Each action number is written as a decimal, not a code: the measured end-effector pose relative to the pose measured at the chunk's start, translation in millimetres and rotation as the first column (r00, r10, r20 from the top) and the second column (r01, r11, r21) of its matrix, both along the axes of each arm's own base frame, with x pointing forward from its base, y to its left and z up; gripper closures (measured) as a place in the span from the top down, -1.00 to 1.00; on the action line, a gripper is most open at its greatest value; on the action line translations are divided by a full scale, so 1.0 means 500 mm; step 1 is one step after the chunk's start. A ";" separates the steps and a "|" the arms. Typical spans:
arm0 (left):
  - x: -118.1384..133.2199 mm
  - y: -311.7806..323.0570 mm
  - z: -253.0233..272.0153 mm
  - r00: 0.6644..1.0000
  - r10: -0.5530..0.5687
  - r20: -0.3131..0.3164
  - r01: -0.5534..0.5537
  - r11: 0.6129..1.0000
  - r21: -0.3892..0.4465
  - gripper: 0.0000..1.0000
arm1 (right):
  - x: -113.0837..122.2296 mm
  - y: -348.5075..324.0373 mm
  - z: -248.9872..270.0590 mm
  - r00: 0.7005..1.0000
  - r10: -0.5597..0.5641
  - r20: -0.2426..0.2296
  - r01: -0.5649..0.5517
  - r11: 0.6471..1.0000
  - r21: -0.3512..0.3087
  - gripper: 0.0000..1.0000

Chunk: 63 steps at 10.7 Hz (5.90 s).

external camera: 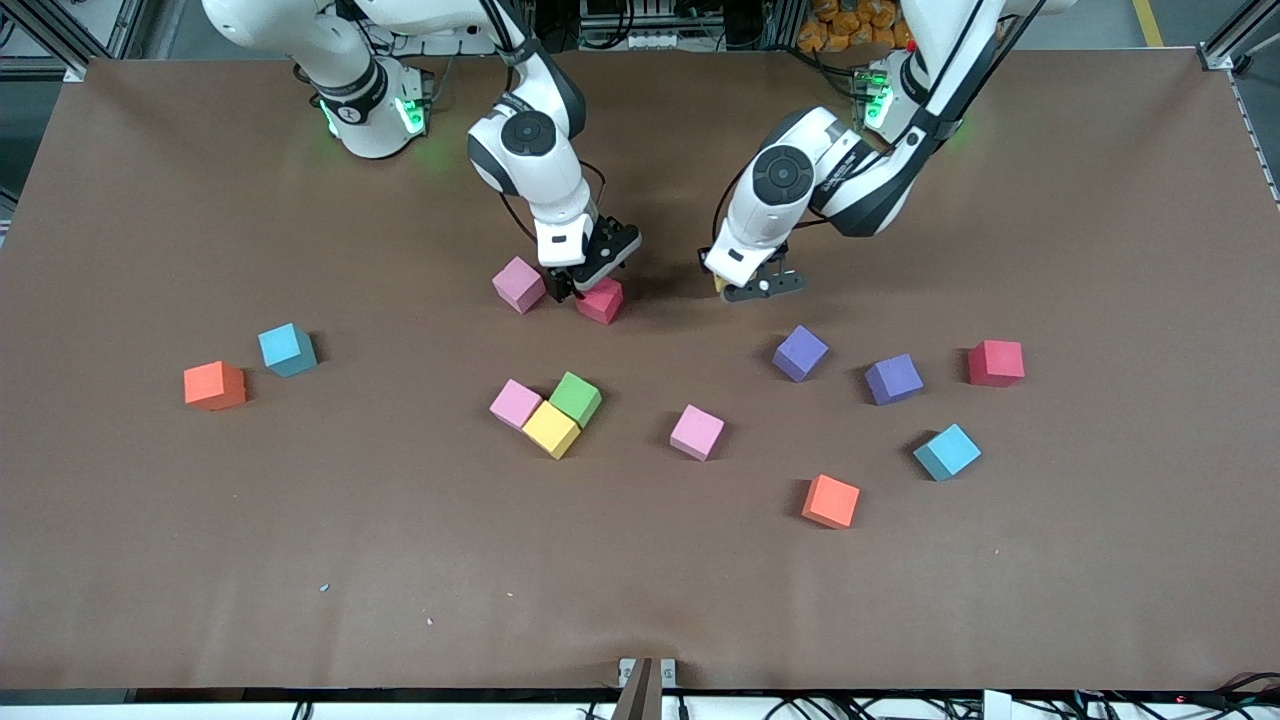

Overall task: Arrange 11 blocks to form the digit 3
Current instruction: 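Grasp the yellow cube with the left gripper while the right gripper lowers, then grasp the red cube with the right gripper and lift it, then carry the red cube to the table middle and release it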

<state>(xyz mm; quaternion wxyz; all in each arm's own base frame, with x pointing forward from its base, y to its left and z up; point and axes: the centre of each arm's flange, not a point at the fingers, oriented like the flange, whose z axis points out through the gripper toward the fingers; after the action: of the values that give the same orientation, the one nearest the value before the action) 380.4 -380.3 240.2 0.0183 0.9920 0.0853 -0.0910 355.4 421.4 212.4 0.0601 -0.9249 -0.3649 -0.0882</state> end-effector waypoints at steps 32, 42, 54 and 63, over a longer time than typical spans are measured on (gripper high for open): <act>0.033 -0.019 0.016 0.995 0.000 -0.102 0.007 0.998 0.063 0.08 | 0.072 0.017 -0.020 0.990 0.137 0.024 -0.137 0.990 -0.026 0.09; 0.011 -0.027 0.020 0.986 -0.091 -0.137 0.103 0.992 0.078 0.08 | -0.090 0.102 0.100 0.840 0.542 0.002 -0.541 0.838 -0.067 0.09; 0.186 0.154 0.198 0.973 0.213 -0.093 -0.197 0.967 0.160 0.08 | -0.193 0.227 0.033 0.764 0.643 0.050 -0.642 0.766 -0.038 0.09; 0.263 0.193 0.335 0.967 0.228 -0.110 -0.209 0.965 0.160 0.08 | -0.200 0.260 -0.017 0.743 0.669 0.033 -0.667 0.743 -0.052 0.09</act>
<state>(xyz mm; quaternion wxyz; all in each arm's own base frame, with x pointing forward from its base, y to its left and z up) 511.8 -283.9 407.5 -0.0502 0.9673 0.2019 -0.1452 255.2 551.3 203.9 0.0619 -0.7316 -0.6746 -0.0768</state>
